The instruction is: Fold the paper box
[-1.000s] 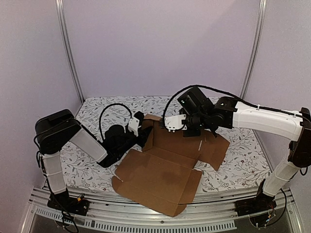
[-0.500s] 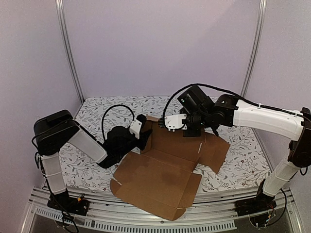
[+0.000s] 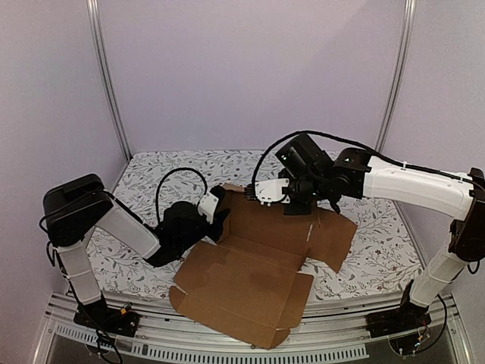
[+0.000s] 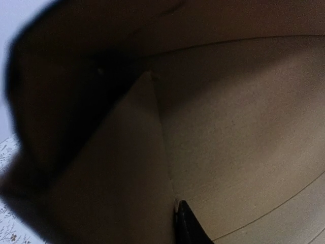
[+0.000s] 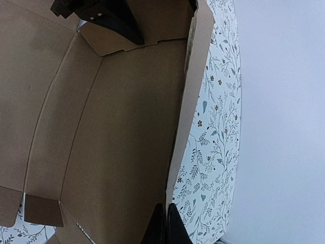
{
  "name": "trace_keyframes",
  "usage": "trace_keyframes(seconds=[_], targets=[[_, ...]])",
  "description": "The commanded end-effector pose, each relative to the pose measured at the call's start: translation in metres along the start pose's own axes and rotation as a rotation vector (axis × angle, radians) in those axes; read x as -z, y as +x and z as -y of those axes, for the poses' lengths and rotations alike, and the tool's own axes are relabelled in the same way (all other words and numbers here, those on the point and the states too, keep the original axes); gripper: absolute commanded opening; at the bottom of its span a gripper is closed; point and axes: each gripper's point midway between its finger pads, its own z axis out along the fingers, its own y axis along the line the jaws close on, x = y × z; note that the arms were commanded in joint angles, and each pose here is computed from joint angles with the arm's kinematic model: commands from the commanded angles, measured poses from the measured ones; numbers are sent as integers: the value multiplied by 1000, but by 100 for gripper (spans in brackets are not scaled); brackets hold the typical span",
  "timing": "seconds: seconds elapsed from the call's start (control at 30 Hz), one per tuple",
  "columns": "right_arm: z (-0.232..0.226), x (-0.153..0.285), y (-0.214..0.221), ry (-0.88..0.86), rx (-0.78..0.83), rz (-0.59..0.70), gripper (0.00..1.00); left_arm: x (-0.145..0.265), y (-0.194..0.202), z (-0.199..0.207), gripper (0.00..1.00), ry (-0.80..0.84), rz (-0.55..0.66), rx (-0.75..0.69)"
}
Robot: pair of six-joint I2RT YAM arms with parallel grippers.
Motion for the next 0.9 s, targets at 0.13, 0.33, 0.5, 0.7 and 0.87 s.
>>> trace_keyframes(seconds=[0.13,0.33,0.5,0.7,0.87], targets=[[-6,-1,-5,-23,2,-2,0,11,12,-4,15,-27,-53,-14],[3,3,-10,-8,-28,8,0,11,21,-17,19,-130,-86,-30],[12,7,-15,13,-41,20,0,12,21,-23,4,-213,-77,-54],[0,8,-16,-53,-66,24,0,18,14,-41,0,-375,-43,-39],[-40,16,-28,-251,-71,71,1,11,11,-27,1,-342,-32,-79]])
